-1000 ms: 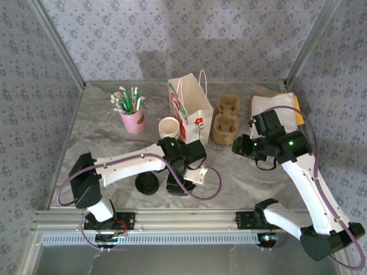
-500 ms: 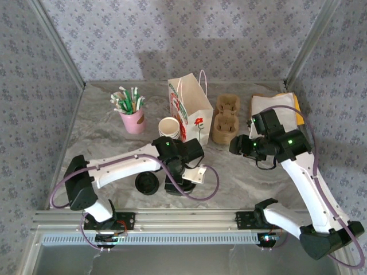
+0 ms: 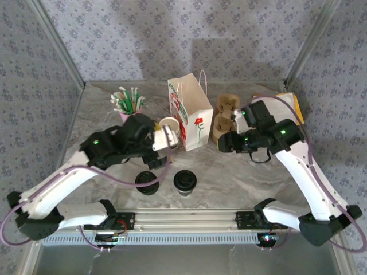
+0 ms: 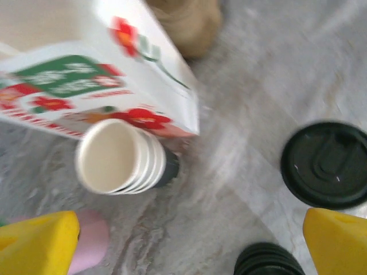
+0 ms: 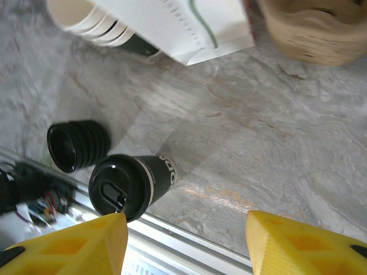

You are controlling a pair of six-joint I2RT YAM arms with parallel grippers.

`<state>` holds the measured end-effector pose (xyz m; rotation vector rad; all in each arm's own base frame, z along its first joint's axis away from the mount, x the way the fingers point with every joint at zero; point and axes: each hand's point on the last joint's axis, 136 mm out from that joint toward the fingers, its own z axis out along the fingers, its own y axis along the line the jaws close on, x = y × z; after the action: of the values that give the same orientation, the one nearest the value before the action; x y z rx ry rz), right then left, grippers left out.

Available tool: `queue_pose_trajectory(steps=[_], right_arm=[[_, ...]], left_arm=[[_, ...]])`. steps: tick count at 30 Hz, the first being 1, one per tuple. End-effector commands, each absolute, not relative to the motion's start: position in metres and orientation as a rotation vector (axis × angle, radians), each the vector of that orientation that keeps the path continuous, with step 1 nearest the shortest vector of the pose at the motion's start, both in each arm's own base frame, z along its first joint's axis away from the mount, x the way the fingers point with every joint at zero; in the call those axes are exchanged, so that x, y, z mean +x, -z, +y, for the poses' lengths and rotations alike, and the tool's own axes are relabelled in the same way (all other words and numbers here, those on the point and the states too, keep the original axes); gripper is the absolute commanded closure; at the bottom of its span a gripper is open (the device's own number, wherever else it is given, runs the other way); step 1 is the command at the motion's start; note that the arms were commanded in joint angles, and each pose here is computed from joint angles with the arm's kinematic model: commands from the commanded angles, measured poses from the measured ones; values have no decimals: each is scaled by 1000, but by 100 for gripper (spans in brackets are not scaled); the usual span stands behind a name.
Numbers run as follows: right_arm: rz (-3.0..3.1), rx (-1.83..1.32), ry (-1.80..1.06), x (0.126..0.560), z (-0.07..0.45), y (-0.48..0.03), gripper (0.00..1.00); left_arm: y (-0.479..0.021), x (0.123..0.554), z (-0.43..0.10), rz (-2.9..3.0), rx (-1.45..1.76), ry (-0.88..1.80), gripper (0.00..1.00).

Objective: Pack the takeout coffee

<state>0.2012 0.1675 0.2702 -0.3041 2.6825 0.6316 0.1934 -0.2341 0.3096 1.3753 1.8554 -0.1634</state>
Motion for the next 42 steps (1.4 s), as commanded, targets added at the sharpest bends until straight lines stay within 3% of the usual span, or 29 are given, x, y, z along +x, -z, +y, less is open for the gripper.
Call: queue_pose_trajectory(steps=[1,5,15,23,27,34,42], right_arm=[[2704,-557,-495,190,183,-266,41],[2735,-723,-285,183,205,-246,35],[2757,-1015,-186,167,266,-205,28],[2791,-1072,-199,161,295,-194,44],[2755,-1243,-233,149,303,-185,52],[2654,-1511,-186,143,301,-177,55],[2649,-1572,-110,142,300,-165,48]], left_arm=[[-333,211,-218,1980,1048,194,0],[-313,221,-197,2252,711,306,0],[-259,229,-140,2383,15,561,0],[-258,229,-124,2413,-25,512,0],[-260,229,-124,2408,-21,513,0],[-263,231,-127,2420,-6,523,0],[-264,235,-130,2426,10,521,0]])
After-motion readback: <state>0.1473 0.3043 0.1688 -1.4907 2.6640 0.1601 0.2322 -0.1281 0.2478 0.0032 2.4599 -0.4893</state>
